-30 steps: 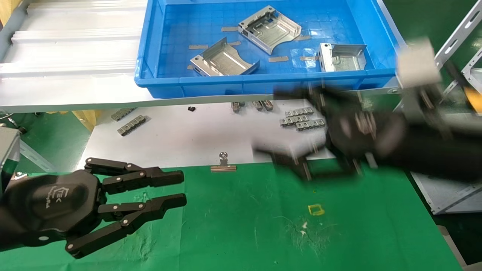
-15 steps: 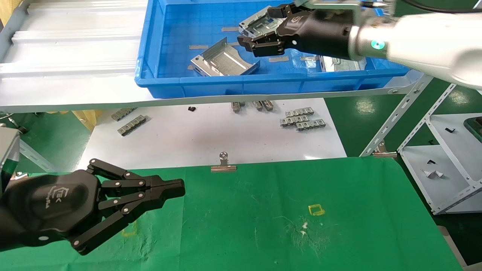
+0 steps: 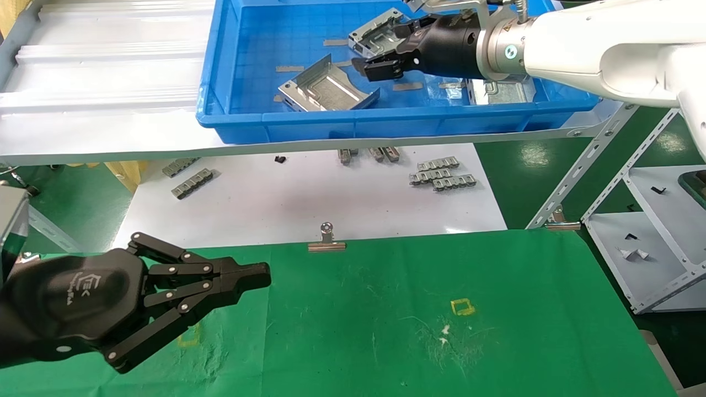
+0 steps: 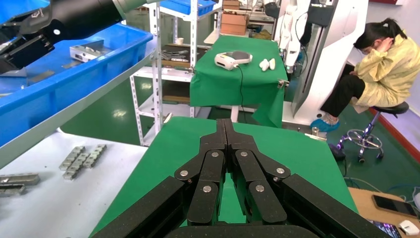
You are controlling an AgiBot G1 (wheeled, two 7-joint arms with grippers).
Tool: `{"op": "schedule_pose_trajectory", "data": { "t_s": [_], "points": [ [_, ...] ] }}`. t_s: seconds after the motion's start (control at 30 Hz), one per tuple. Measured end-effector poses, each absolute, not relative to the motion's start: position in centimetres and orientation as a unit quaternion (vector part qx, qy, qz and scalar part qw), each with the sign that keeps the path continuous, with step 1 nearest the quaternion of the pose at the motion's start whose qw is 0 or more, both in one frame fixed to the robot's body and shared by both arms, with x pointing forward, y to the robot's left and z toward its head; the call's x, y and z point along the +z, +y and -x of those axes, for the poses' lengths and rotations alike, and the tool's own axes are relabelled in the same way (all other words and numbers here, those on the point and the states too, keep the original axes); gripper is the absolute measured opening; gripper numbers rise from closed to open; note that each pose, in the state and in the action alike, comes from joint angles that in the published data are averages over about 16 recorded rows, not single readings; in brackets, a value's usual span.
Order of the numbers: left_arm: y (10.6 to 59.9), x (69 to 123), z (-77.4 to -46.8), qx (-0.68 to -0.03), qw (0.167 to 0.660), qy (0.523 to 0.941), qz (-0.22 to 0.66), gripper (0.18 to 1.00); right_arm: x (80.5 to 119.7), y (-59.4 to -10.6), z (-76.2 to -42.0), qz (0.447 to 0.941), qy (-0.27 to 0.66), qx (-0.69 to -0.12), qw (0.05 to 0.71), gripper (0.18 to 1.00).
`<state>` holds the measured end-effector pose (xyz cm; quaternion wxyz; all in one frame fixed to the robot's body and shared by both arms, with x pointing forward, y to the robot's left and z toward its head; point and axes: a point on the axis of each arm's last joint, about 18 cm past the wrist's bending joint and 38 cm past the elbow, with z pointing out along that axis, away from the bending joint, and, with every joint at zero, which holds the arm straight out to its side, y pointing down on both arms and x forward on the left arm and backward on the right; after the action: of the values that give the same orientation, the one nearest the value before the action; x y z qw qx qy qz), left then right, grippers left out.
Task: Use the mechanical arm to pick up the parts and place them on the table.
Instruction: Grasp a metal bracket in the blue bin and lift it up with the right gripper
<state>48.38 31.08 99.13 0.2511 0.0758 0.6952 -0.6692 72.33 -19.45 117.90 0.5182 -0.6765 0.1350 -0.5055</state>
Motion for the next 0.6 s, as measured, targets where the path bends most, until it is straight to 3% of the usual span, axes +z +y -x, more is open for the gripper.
{"op": "schedule_pose_trajectory", "data": {
  "t_s": [0.27,0.6],
  "points": [
    [31.1,99.1,-48.4,-0.669,0.251,0.695,-0.076,0.19,117.7,-19.1,-72.6,0.681,0.148,-0.504,0.509,0.854],
    [31.1,99.1,-48.4,-0.669,0.251,0.695,-0.076,0.19,117.1,-18.4,-72.9,0.679,0.154,-0.501,0.514,0.634]
  ]
}}
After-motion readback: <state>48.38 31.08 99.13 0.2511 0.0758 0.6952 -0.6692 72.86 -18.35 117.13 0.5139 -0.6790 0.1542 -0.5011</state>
